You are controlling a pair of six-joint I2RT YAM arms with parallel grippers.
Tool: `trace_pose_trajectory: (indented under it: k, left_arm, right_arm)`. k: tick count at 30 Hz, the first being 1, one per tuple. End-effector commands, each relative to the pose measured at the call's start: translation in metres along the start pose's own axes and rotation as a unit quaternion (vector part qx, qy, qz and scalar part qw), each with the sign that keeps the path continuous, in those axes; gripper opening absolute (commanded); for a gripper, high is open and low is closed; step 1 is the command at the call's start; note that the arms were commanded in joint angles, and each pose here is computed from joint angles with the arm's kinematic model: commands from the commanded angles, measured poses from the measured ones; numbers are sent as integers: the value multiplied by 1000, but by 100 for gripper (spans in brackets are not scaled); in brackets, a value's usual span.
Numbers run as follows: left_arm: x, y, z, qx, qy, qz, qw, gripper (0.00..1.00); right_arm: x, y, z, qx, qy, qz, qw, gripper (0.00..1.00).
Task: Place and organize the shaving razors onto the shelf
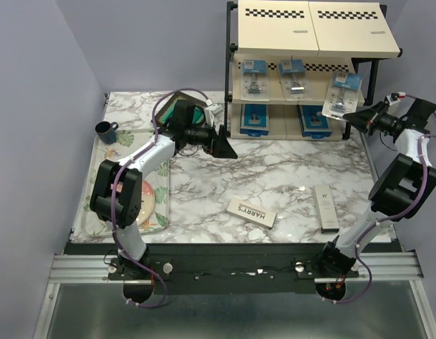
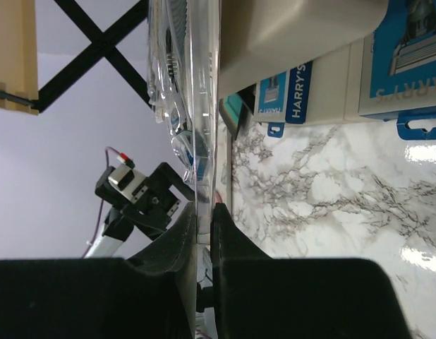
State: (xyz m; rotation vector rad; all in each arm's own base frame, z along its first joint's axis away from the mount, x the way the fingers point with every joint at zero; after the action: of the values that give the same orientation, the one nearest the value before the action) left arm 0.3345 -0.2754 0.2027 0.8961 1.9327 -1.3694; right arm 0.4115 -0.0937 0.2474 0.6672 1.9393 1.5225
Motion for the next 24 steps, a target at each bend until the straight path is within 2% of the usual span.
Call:
trace_pose_trajectory:
  k: [1, 8, 24]
  left_arm:
    - [18, -8, -9, -22, 37, 27, 999, 98]
    - [30, -22, 0, -18, 68, 59, 996, 98]
    - [42, -35, 7, -19, 92, 76, 993, 98]
  right_arm:
    - [-17, 3, 0, -19, 2, 7, 1000, 9]
    - [-33, 6, 3, -23, 0, 13, 1000, 18]
    - [-16, 10, 5, -54, 46, 64, 995, 8]
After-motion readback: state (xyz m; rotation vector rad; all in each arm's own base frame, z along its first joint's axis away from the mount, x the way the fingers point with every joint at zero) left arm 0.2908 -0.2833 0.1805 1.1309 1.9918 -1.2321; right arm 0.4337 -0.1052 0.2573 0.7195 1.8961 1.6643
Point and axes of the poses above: each gripper's point midway between its finger pads, its own z axis out along the fingers, its own y axis along the line the jaws close on, x = y × z, the point moved 3 cm from there along -z, back along the fingers, and after that the axes turned 8 degrees about z, right-handed, at the moved point
